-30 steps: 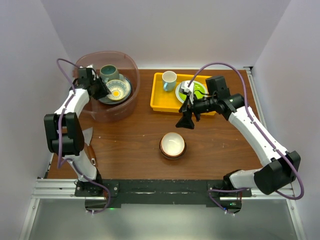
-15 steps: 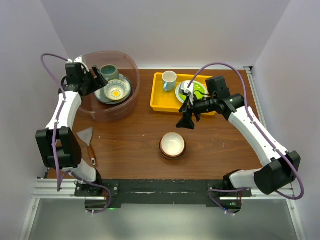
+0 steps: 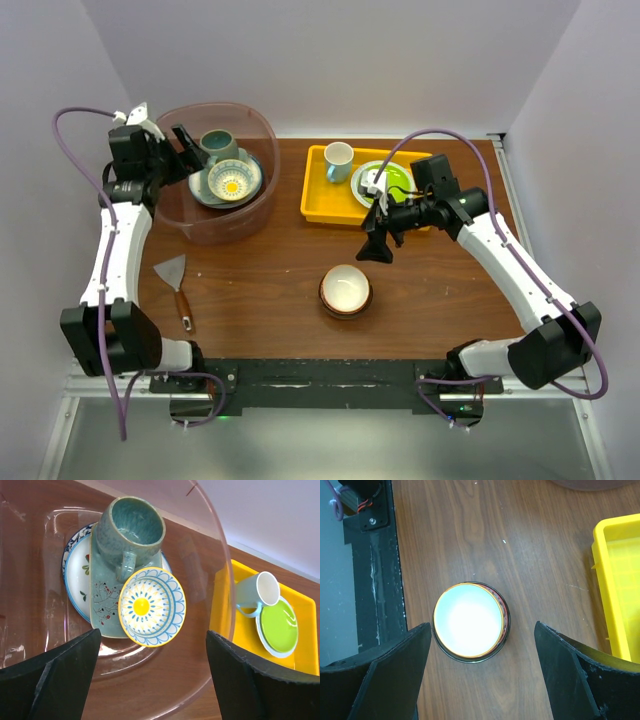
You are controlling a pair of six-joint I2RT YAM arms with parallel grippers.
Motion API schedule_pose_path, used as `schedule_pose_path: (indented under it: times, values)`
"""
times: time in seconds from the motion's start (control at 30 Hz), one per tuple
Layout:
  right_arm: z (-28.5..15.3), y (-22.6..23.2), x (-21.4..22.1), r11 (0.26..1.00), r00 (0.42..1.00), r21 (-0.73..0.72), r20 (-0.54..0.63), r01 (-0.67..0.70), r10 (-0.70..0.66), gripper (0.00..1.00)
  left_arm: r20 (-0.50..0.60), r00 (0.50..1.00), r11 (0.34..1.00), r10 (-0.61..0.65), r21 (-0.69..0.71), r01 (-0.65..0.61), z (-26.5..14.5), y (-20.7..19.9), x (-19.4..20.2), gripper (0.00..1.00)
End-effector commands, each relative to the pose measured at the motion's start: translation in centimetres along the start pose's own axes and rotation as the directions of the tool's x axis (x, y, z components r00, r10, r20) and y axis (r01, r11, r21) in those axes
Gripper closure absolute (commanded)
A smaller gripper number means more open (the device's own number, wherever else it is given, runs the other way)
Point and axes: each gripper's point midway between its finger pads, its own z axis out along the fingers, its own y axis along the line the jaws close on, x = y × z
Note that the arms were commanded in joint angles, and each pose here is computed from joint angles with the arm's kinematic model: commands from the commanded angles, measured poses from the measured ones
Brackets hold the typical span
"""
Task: Place the mixed dishes into the plastic bin
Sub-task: Place the bowl in the plastic bin, then pick up the bowl from the center of the board.
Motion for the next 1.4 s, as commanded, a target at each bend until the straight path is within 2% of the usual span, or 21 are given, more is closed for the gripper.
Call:
schedule_pose_path:
  times: [0.0, 0.4, 0.67, 1.37]
  values:
    - [-1.2, 0.4, -1.4, 0.997, 0.996, 0.005, 0.021, 0.083, -0.083, 0.12, 0.065, 0.997, 0.998, 0.037, 0.045, -0.04, -2.2, -1.1, -1.3, 0.08]
    - [-1.2, 1.7, -0.9, 0.986, 0.989, -0.07, 0.023, 0.148, -0.147, 0.12, 0.176, 0.981, 0.994, 0.08, 0.059, -0.092, -7.6, -2.5, -2.7, 0.0]
    - [-1.2, 2.7, -0.7, 0.974, 0.982, -0.123, 0.043, 0.189, -0.185, 0.12, 0.215, 0.975, 0.99, 0.059, 0.11, -0.084, -10.3, -3.9, -2.7, 0.0]
    - [0.3, 4.8, 2.0, 0.936, 0.953, -0.197, -0.028, 0.292, -0.303, 0.11, 0.142, 0.99, 0.947, 0.012, 0.316, -0.057, -12.5, -7.2, 0.7, 0.0]
